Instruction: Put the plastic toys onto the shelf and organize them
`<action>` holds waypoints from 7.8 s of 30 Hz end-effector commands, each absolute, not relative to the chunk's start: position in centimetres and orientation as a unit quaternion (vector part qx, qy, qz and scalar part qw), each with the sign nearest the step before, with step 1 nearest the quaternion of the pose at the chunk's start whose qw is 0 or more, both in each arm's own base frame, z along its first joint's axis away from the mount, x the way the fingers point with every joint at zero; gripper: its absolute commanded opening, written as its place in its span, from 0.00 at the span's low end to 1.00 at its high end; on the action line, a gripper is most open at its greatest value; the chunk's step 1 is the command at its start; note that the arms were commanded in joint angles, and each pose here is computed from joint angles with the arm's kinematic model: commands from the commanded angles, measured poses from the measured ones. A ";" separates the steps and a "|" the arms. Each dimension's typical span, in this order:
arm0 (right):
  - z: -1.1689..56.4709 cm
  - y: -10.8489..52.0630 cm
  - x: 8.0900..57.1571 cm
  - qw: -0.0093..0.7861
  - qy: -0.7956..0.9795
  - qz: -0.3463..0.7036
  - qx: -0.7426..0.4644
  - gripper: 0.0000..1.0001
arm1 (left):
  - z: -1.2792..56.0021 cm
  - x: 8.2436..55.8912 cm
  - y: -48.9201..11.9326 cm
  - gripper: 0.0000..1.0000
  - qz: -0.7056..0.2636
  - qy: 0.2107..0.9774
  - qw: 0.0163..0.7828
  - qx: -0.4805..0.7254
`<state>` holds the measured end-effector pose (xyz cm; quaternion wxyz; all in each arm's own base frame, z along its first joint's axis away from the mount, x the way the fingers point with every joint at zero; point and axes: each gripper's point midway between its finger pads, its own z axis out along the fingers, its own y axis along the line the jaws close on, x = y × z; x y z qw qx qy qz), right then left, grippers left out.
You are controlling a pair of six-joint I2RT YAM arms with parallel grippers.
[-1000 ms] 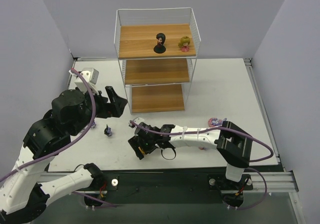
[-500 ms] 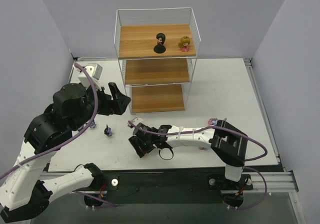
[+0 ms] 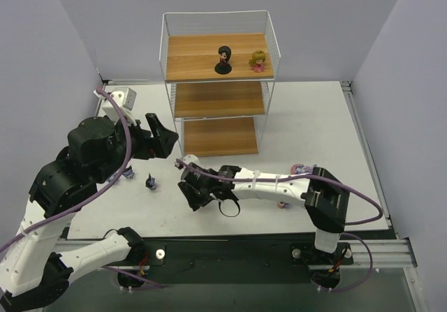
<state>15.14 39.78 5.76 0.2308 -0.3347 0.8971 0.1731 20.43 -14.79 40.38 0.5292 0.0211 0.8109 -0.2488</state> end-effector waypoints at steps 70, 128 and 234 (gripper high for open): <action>39.6 33.2 19.2 0.296 0.883 0.350 -0.099 0.00 | 40.5 20.4 -27.7 0.60 -0.363 0.607 0.559 0.433; 36.4 22.5 20.4 0.437 0.846 0.304 0.021 0.70 | 53.6 33.3 -22.2 0.00 -0.379 0.528 0.757 0.068; 34.8 19.9 23.6 0.409 0.855 0.315 0.047 0.64 | 54.6 33.6 -20.7 0.76 -0.244 0.528 0.813 0.007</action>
